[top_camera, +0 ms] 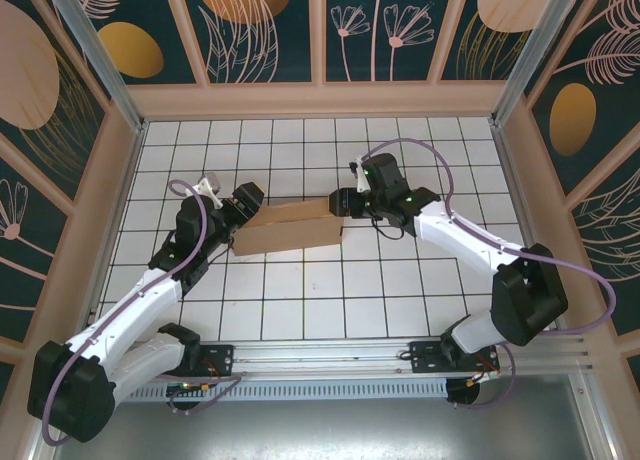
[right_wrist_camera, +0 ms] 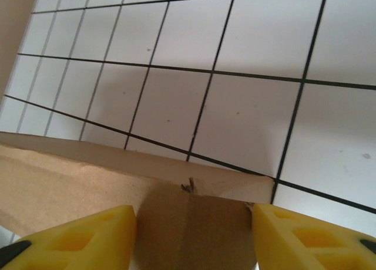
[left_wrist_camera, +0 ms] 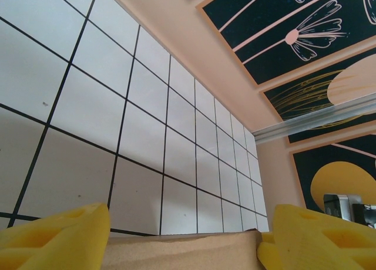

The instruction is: Fold the paper box

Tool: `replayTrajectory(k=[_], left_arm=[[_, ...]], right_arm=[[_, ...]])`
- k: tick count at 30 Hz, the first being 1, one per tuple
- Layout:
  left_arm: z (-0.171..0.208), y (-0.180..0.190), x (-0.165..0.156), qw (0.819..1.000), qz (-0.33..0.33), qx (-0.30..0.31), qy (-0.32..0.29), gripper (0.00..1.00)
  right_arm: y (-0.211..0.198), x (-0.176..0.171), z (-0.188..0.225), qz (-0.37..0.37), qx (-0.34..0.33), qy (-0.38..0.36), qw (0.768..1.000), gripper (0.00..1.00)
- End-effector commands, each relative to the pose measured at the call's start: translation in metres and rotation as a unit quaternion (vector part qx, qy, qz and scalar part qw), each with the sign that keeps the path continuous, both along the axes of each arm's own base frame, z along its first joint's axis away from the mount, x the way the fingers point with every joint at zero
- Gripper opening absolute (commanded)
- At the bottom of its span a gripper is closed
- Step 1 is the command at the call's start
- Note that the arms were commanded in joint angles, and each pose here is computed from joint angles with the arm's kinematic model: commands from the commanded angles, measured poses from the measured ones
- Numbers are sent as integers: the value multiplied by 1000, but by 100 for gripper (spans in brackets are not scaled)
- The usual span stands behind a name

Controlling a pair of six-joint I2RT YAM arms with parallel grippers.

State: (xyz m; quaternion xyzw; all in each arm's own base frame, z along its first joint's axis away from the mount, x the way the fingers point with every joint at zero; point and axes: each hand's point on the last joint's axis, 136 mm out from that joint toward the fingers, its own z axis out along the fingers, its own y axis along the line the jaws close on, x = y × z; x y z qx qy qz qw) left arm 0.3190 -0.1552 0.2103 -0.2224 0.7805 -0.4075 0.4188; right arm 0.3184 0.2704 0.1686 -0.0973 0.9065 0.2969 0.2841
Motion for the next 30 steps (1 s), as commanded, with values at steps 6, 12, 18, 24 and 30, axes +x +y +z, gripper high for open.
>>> replayTrajectory(k=[6, 12, 18, 24, 30], left_arm=[[-100, 8, -33, 985, -14, 64, 161, 74], [-108, 2, -35, 984, -28, 49, 167, 73], [-108, 5, -37, 984, -23, 55, 165, 73], [-105, 4, -35, 984, -26, 58, 165, 74], [-101, 2, -32, 984, -32, 66, 163, 74]], right_arm=[[34, -25, -6, 58, 129, 74, 987, 40], [36, -39, -15, 73, 186, 135, 971, 34], [-15, 1, 12, -30, 21, -11, 999, 46], [1, 4, 58, -4, -38, -104, 994, 43], [49, -19, 43, 69, -36, -93, 993, 32]])
